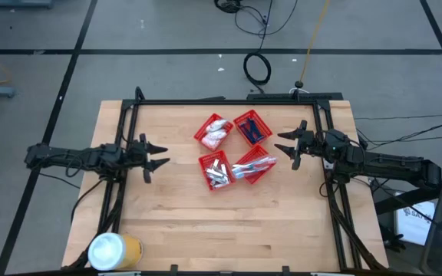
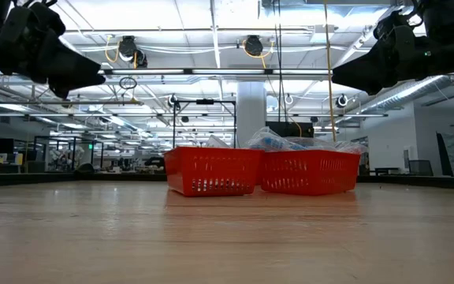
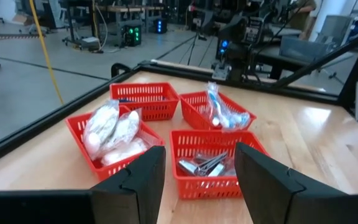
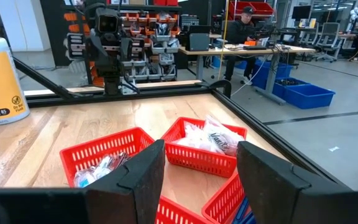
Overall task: Pick & Place Travel size toiletries
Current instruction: Return to Home Position
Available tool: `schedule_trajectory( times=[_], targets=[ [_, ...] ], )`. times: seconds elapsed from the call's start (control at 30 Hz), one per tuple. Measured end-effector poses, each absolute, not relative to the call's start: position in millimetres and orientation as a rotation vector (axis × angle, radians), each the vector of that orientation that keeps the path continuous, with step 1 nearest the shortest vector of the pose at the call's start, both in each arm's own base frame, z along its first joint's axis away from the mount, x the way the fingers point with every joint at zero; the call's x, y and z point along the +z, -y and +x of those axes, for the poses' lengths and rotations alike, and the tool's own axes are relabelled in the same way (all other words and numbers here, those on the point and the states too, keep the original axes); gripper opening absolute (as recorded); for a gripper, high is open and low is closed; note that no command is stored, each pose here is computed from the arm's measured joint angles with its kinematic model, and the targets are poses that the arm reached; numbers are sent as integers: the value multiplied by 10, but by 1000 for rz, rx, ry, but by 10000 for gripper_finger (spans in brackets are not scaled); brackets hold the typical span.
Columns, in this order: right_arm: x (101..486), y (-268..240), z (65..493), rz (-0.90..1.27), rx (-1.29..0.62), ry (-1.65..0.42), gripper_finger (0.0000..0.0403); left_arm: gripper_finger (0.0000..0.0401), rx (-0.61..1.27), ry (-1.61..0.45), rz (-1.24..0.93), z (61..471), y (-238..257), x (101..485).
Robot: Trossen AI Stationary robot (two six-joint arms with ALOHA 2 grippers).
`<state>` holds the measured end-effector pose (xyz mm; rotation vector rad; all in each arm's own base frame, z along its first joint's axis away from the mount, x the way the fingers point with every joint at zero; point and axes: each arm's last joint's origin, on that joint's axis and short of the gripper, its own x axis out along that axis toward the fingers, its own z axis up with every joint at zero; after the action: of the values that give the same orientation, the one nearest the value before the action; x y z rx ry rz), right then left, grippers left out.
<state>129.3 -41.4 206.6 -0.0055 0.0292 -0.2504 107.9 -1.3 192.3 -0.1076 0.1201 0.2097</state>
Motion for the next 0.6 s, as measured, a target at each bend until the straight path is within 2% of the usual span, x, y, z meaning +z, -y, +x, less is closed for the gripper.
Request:
schedule_trajectory(
  times=[0.33,0.6],
  targets=[
    [2058,413,1292,-4,-250,-37,187,187,204,-59,-99,991,6,1961],
    [2059,413,1292,-4,-250,-37,187,186,204,-37,-129,1012,7,1690]
  ],
)
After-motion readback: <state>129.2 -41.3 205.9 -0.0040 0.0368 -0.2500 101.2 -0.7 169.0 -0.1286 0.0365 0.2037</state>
